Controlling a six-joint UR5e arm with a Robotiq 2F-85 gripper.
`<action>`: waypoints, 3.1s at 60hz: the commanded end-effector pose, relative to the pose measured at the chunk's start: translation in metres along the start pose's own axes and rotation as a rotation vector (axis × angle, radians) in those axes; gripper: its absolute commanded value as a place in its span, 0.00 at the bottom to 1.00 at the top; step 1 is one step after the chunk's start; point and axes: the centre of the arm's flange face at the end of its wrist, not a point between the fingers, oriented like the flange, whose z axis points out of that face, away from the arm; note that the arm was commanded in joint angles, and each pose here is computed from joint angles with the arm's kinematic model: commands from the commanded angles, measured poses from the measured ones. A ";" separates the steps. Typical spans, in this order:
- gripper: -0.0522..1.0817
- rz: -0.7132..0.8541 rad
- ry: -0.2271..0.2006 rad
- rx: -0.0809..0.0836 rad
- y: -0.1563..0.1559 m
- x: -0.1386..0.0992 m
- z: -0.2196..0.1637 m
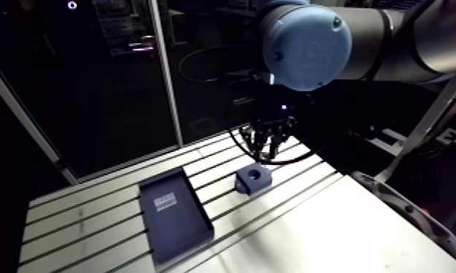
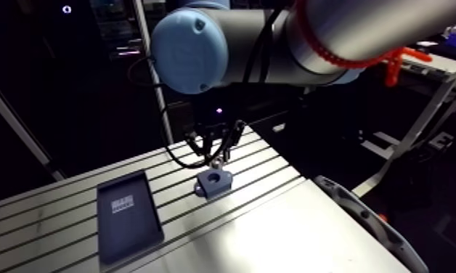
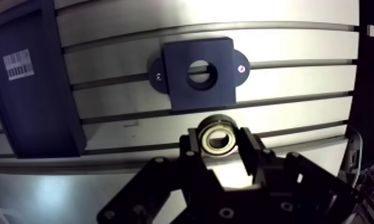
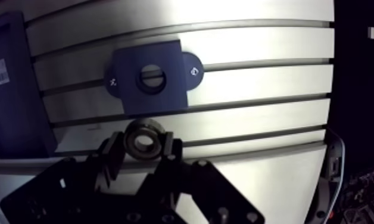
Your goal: Pick up the bearing and press it into the housing until flush.
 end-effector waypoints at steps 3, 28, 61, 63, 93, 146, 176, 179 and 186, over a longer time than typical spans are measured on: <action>0.66 -0.009 -0.003 -0.003 -0.007 0.012 0.014; 0.67 -0.012 -0.013 -0.008 -0.003 0.034 0.030; 0.68 -0.030 -0.049 -0.022 -0.016 0.041 0.036; 0.68 -0.031 -0.053 -0.024 -0.016 0.040 0.037; 0.68 -0.030 -0.067 -0.021 -0.017 0.039 0.048; 0.68 -0.030 -0.071 -0.019 -0.015 0.041 0.063; 0.68 -0.027 -0.070 -0.019 -0.013 0.042 0.066; 0.68 -0.027 -0.070 -0.019 -0.013 0.042 0.066; 0.68 -0.025 -0.067 -0.020 -0.012 0.042 0.065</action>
